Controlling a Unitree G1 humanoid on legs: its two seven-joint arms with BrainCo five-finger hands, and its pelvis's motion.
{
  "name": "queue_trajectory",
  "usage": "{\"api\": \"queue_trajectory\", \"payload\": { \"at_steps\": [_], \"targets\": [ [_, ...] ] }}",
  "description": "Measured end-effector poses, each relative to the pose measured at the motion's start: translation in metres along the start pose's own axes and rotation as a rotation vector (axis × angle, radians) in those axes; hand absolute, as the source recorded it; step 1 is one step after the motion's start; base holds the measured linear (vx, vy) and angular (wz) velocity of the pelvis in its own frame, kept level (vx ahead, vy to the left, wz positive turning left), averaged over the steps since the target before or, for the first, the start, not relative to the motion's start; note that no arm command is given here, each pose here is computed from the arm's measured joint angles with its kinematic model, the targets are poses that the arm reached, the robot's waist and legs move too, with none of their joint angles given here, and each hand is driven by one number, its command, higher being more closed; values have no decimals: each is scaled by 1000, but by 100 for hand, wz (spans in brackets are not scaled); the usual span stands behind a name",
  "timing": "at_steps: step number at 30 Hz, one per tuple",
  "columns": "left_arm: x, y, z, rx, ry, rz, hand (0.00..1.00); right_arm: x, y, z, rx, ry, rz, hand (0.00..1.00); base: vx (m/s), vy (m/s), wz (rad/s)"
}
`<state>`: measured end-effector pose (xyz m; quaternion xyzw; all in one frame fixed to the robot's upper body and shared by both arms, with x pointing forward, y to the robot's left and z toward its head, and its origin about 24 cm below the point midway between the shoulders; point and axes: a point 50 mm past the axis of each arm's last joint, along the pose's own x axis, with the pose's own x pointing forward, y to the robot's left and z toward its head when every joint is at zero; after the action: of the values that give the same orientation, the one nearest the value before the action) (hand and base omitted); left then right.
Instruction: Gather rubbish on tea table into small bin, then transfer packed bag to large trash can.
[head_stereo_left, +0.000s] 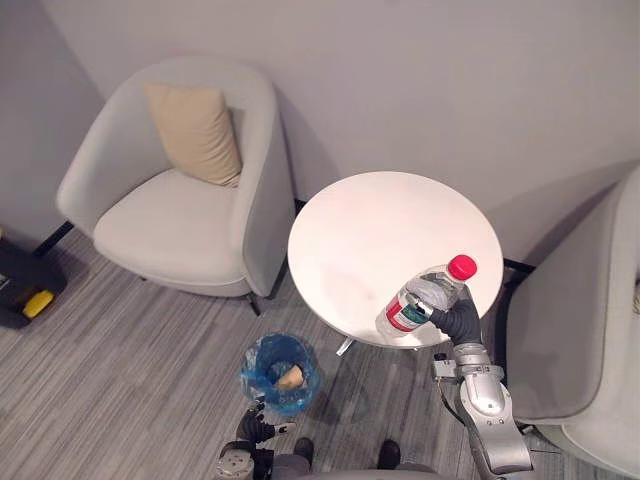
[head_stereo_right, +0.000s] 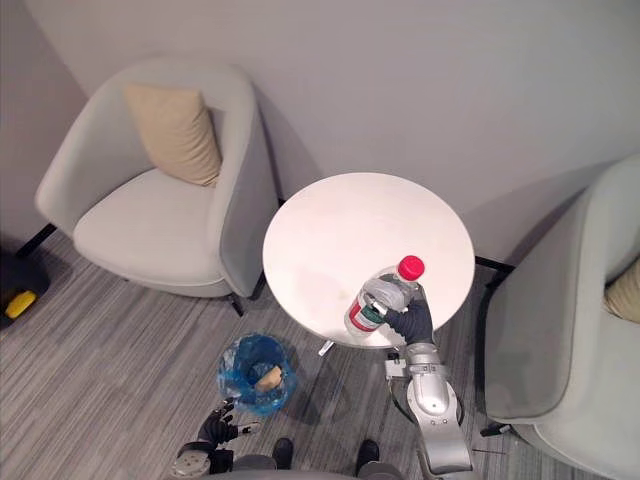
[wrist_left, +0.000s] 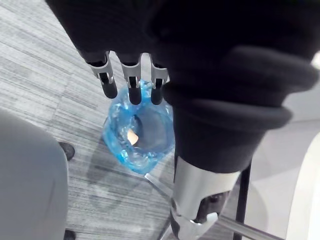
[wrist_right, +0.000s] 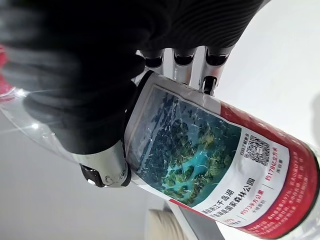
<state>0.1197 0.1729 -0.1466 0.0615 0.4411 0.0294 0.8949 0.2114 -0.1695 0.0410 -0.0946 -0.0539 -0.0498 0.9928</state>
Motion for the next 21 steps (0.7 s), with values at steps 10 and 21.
{"api": "queue_trajectory", "payload": {
  "at_steps": [10, 21],
  "targets": [
    [2, -2, 1, 5, 8, 14, 0, 9, -6, 5, -68, -39, -43, 100, -2, 41, 57],
    [7, 12, 17, 71, -47, 33, 0, 18, -1, 4, -110, -35, -22, 100, 86, 50, 17]
  ]
}}
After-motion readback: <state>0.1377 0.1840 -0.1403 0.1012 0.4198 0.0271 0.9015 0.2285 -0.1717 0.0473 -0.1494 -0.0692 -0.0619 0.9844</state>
